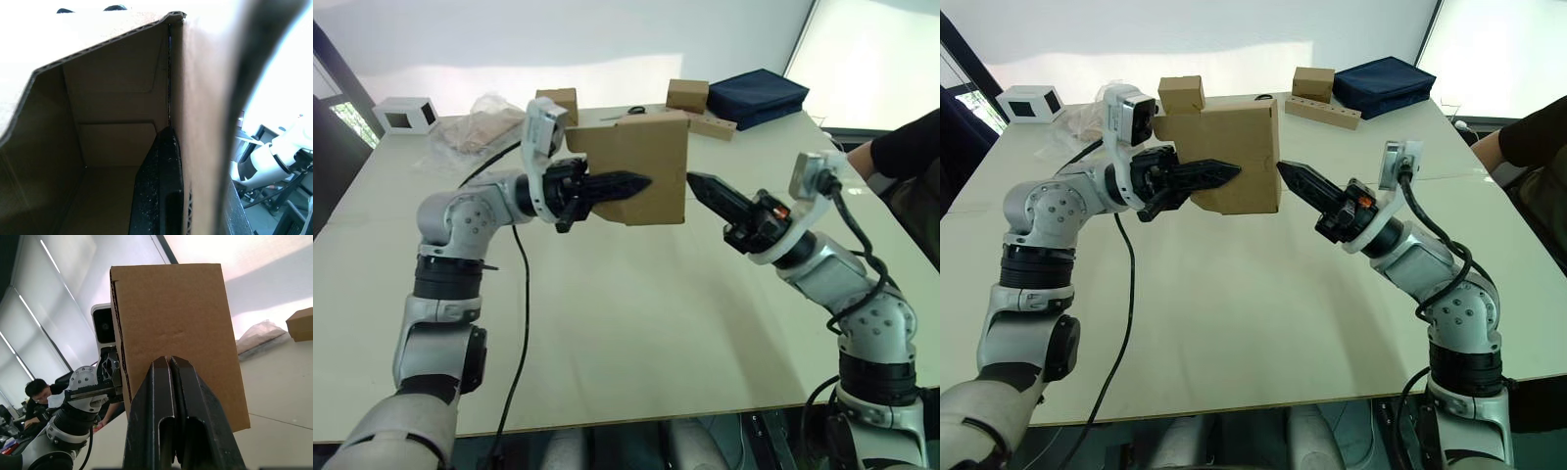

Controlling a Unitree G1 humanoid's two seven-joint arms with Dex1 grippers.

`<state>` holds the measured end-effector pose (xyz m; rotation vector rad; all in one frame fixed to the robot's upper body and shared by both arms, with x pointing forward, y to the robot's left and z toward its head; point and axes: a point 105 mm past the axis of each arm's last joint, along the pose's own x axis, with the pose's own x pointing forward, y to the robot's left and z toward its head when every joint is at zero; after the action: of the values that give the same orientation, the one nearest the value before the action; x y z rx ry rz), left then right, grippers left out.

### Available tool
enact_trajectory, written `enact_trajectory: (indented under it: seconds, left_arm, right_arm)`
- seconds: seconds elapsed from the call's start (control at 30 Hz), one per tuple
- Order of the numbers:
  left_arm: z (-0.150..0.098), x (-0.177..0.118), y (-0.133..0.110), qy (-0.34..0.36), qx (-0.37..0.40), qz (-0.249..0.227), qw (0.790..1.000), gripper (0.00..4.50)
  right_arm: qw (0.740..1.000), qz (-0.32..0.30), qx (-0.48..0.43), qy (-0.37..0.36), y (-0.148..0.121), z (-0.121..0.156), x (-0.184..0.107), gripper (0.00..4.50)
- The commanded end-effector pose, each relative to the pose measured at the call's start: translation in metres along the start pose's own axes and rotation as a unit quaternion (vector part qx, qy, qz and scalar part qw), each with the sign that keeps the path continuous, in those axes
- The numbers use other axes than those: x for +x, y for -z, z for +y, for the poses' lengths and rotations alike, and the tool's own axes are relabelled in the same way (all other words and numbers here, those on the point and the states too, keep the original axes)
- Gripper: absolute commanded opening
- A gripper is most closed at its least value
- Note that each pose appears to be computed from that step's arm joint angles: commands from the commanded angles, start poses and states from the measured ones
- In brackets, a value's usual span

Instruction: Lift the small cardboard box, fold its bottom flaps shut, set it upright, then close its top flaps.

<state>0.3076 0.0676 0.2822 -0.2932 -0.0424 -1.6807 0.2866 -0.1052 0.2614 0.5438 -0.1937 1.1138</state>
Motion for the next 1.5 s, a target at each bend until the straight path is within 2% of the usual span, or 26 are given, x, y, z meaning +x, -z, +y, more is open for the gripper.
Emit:
enact_trajectory:
  seconds: [0.03,0.27,0.37,0.43,0.5,0.57,0.6,0.7,0.8,0.87,1.03,1.17,1.33,1.5]
  left_arm:
    - [-0.004,0.005,-0.005,0.008,0.016,0.009,1.000,0.00]
    - [-0.001,0.000,-0.007,-0.009,0.027,0.021,0.999,0.00]
    - [0.003,-0.003,-0.006,-0.033,0.061,0.050,0.996,0.00]
    - [0.006,-0.004,0.006,-0.060,0.086,0.113,0.988,0.00]
    - [0.007,-0.004,0.023,-0.073,0.095,0.201,0.972,0.00]
    - [0.008,-0.008,0.044,-0.082,0.112,0.312,0.940,0.00]
    - [0.009,-0.011,0.050,-0.084,0.117,0.344,0.928,0.00]
    - [0.011,-0.009,0.057,-0.099,0.136,0.408,0.897,0.00]
    - [0.013,-0.005,0.065,-0.121,0.157,0.473,0.858,0.00]
    - [0.008,-0.007,0.075,-0.116,0.164,0.513,0.835,0.00]
    - [0.001,-0.007,0.093,-0.109,0.142,0.556,0.812,0.00]
    - [0.002,-0.011,0.103,-0.114,0.131,0.592,0.787,0.00]
    - [0.007,-0.014,0.109,-0.129,0.136,0.623,0.759,0.00]
    - [-0.004,-0.005,0.114,-0.085,0.148,0.655,0.736,0.00]
  right_arm:
    - [0.999,0.016,-0.010,-0.043,0.007,0.020,0.010,0.02]
    - [1.000,-0.005,-0.015,0.001,-0.006,0.005,-0.007,0.02]
    - [0.999,-0.021,-0.002,0.032,-0.012,-0.004,-0.023,0.02]
    - [0.998,0.003,0.005,0.057,-0.003,-0.008,-0.038,0.02]
    - [0.995,0.055,-0.006,0.082,0.011,-0.010,-0.053,0.02]
    - [0.991,0.104,-0.012,0.085,0.021,-0.006,-0.062,0.02]
    - [0.990,0.118,-0.013,0.082,0.024,-0.003,-0.064,0.02]
    - [0.976,0.192,-0.045,0.088,0.039,0.002,-0.072,0.02]
    - [0.946,0.295,-0.100,0.090,0.058,0.010,-0.084,0.02]
    - [0.930,0.334,-0.126,0.083,0.064,0.017,-0.087,0.02]
    - [0.904,0.390,-0.165,0.062,0.074,0.027,-0.088,0.02]
    - [0.893,0.405,-0.188,0.056,0.077,0.029,-0.086,0.02]
    - [0.889,0.410,-0.196,0.055,0.083,0.031,-0.083,0.02]
    - [0.891,0.404,-0.193,0.071,0.088,0.023,-0.083,0.02]
